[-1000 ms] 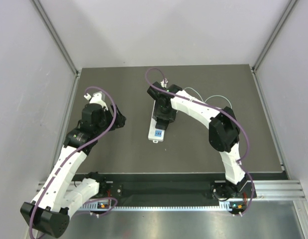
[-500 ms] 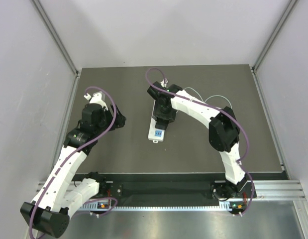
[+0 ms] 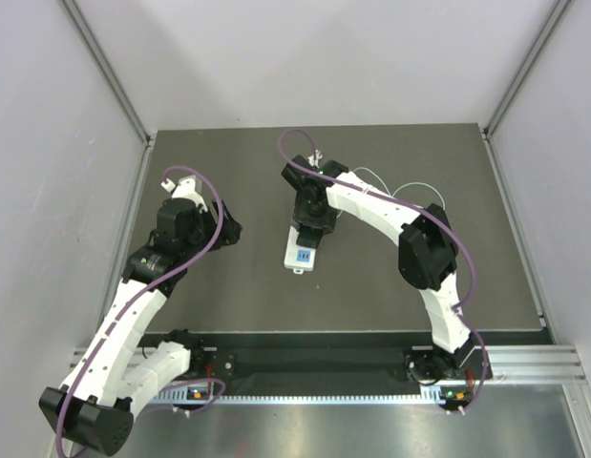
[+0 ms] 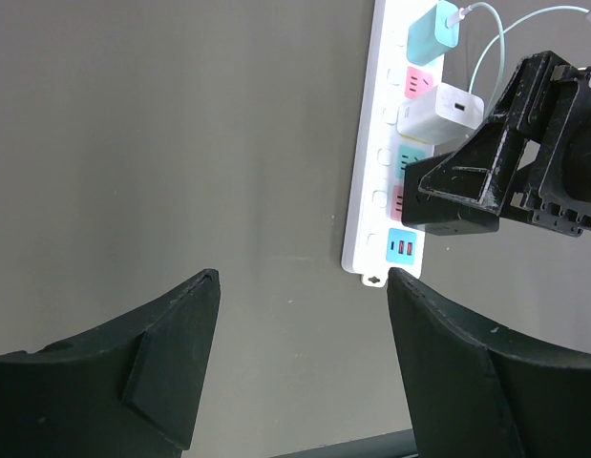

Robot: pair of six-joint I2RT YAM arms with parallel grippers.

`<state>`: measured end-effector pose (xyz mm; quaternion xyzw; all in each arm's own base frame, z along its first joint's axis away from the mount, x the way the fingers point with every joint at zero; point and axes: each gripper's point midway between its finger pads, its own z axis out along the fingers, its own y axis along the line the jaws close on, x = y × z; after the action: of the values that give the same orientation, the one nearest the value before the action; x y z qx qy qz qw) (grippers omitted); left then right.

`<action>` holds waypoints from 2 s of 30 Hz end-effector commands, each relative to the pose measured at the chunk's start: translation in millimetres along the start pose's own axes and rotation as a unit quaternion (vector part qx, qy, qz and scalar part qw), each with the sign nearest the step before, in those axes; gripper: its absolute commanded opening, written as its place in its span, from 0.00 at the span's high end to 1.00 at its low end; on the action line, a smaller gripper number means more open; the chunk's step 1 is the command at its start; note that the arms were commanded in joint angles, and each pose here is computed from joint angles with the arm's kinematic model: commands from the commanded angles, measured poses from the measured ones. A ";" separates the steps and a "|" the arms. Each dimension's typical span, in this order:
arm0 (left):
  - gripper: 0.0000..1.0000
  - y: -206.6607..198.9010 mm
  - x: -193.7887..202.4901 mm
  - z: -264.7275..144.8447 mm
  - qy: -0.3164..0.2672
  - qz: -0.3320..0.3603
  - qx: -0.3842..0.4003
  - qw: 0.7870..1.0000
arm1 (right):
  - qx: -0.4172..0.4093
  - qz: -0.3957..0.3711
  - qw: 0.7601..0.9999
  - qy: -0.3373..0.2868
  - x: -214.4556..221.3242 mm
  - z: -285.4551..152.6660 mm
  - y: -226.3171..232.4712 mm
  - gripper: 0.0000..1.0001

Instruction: Insert the plug

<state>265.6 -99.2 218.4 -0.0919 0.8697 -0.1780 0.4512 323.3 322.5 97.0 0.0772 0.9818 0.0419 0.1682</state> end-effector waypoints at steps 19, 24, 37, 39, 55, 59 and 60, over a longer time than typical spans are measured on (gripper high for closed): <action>0.25 -2.0 -5.0 -3.9 -0.014 -0.005 0.006 1.000 | -0.016 -0.029 0.999 0.039 24.5 -16.1 14.5 1.00; 0.24 -2.8 -4.8 -4.4 -0.013 -0.005 0.009 1.000 | -0.001 -0.034 0.999 0.041 26.4 -18.3 7.3 1.00; 0.24 -3.0 -4.3 -3.3 -0.012 -0.005 0.009 1.000 | -0.008 -0.019 1.000 -0.015 -8.8 -23.1 9.0 1.00; 0.24 -3.1 -3.5 -3.0 -0.010 -0.004 0.008 1.000 | -0.010 -0.018 1.000 -0.022 -13.5 -25.8 9.9 1.00; 0.24 -3.2 -2.5 -1.2 -0.006 -0.004 0.008 1.000 | -0.014 -0.016 1.000 0.002 -2.3 -5.3 9.6 1.00; 0.24 -3.0 -2.1 -1.2 -0.005 -0.004 0.008 1.000 | -0.003 -0.018 1.000 0.008 4.3 -1.7 7.4 1.00; 0.24 -3.2 -2.6 -1.9 -0.007 -0.004 0.008 1.000 | -0.001 -0.018 1.000 0.011 6.3 0.3 5.9 1.00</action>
<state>265.2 -100.2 218.4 -0.0904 0.8698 -0.1805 0.4501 319.1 322.3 98.4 0.0585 0.9856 0.0351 0.1548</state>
